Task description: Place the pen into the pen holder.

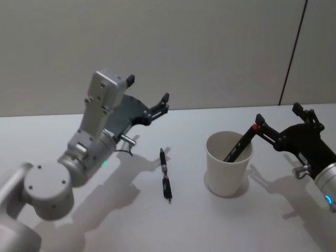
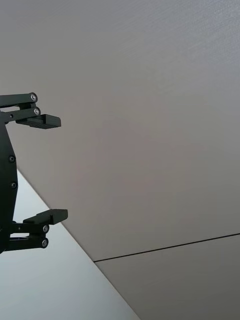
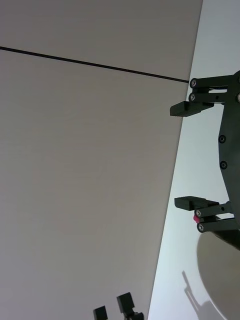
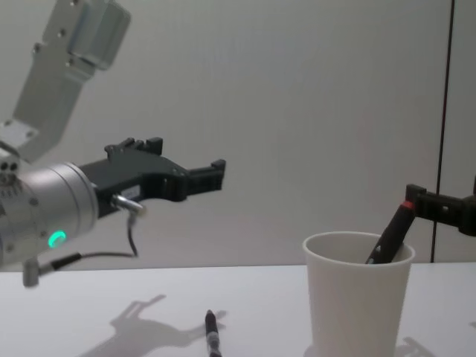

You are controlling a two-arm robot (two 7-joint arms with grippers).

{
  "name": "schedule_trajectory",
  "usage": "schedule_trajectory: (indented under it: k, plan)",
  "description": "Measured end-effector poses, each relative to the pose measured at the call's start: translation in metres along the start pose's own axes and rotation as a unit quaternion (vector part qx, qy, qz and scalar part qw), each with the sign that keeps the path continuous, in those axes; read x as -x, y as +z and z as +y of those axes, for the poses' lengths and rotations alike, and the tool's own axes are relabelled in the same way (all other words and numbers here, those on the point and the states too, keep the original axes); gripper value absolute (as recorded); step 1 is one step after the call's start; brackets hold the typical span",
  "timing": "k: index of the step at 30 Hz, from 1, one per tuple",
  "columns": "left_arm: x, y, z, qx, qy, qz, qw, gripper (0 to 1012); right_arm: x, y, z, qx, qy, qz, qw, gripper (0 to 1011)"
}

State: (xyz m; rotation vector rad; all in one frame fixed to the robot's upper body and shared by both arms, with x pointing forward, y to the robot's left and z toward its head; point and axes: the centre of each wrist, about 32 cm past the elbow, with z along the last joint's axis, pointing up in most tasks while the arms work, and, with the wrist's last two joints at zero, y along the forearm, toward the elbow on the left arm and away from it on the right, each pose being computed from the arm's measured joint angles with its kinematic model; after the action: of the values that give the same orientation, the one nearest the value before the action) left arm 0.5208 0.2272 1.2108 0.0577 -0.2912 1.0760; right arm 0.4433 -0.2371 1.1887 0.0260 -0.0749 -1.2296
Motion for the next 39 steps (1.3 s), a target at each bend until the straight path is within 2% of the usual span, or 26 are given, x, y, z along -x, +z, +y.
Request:
schedule_trajectory:
  k: [3, 4, 6, 7, 8, 9, 10, 11, 13, 16, 21, 27, 28, 29, 32, 35, 36, 39]
  plan:
    - [-0.0162, -0.0019, -0.0062, 0.002, -0.009, -0.002, 1.0, 1000, 0.0, 0.0, 0.0, 0.0, 0.0, 0.0, 1.0, 1001]
    - [-0.0261, -0.0027, -0.0103, 0.003, -0.018, -0.003, 0.9998, 1001, 0.0, 0.0, 0.0, 0.0, 0.0, 0.0, 1.0, 1001]
    - [-0.0349, -0.0031, -0.0139, 0.003, -0.023, -0.004, 0.9997, 1001, 0.0, 0.0, 0.0, 0.0, 0.0, 0.0, 1.0, 1001]
    - [-0.0442, -0.0031, -0.0178, 0.001, -0.027, -0.004, 0.9996, 1001, 0.0, 0.0, 0.0, 0.0, 0.0, 0.0, 1.0, 1001]
    - [-0.048, -0.0028, -0.0194, 0.001, -0.029, -0.004, 0.9996, 1001, 0.0, 0.0, 0.0, 0.0, 0.0, 0.0, 1.0, 1001]
    - [-0.0548, -0.0019, -0.0221, -0.001, -0.033, -0.003, 0.9995, 1000, 0.0, 0.0, 0.0, 0.0, 0.0, 0.0, 1.0, 1001]
    - [-0.0548, -0.0019, -0.0221, -0.001, -0.033, -0.003, 0.9995, 1001, 0.0, 0.0, 0.0, 0.0, 0.0, 0.0, 1.0, 1001]
    - [-0.0619, -0.0007, -0.0248, -0.006, -0.037, -0.001, 0.9993, 1001, 0.0, 0.0, 0.0, 0.0, 0.0, 0.0, 1.0, 1002]
    - [-0.0694, 0.0014, -0.0276, -0.014, -0.045, 0.003, 0.9989, 1001, 0.0, 0.0, 0.0, 0.0, 0.0, 0.0, 1.0, 1001]
    - [-0.0772, 0.0049, -0.0307, -0.026, -0.051, 0.009, 0.9983, 1001, 0.0, 0.0, 0.0, 0.0, 0.0, 0.0, 1.0, 1001]
    - [-0.0841, 0.0114, -0.0337, -0.049, -0.058, 0.023, 0.9969, 1001, 0.0, 0.0, 0.0, 0.0, 0.0, 0.0, 1.0, 1001]
    - [-0.0837, 0.0247, -0.0358, -0.084, -0.053, 0.043, 0.9941, 1001, 0.0, 0.0, 0.0, 0.0, 0.0, 0.0, 1.0, 1001]
    - [-0.083, 0.0276, -0.0361, -0.087, -0.052, 0.044, 0.9939, 1001, 0.0, 0.0, 0.0, 0.0, 0.0, 0.0, 1.0, 1001]
    - [-0.0815, 0.0317, -0.0363, -0.098, -0.046, 0.048, 0.9929, 1001, 0.0, 0.0, 0.0, 0.0, 0.0, 0.0, 1.0, 1001]
    - [-0.0781, 0.0378, -0.036, -0.111, -0.038, 0.053, 0.9917, 1000, 0.0, 0.0, 0.0, 0.0, 0.0, 0.0, 1.0, 1001]
    - [-0.0725, 0.0449, -0.0354, -0.13, -0.024, 0.057, 0.9896, 1000, 0.0, 0.0, 0.0, 0.0, 0.0, 0.0, 1.0, 1001]
    - [-0.0687, 0.0486, -0.0348, -0.138, -0.017, 0.058, 0.9885, 1001, 0.0, 0.0, 0.0, 0.0, 0.0, 0.0, 1.0, 1001]
    - [-0.063, 0.0531, -0.0339, -0.148, -0.003, 0.059, 0.9872, 1001, 0.0, 0.0, 0.0, 0.0, 0.0, 0.0, 1.0, 1001]
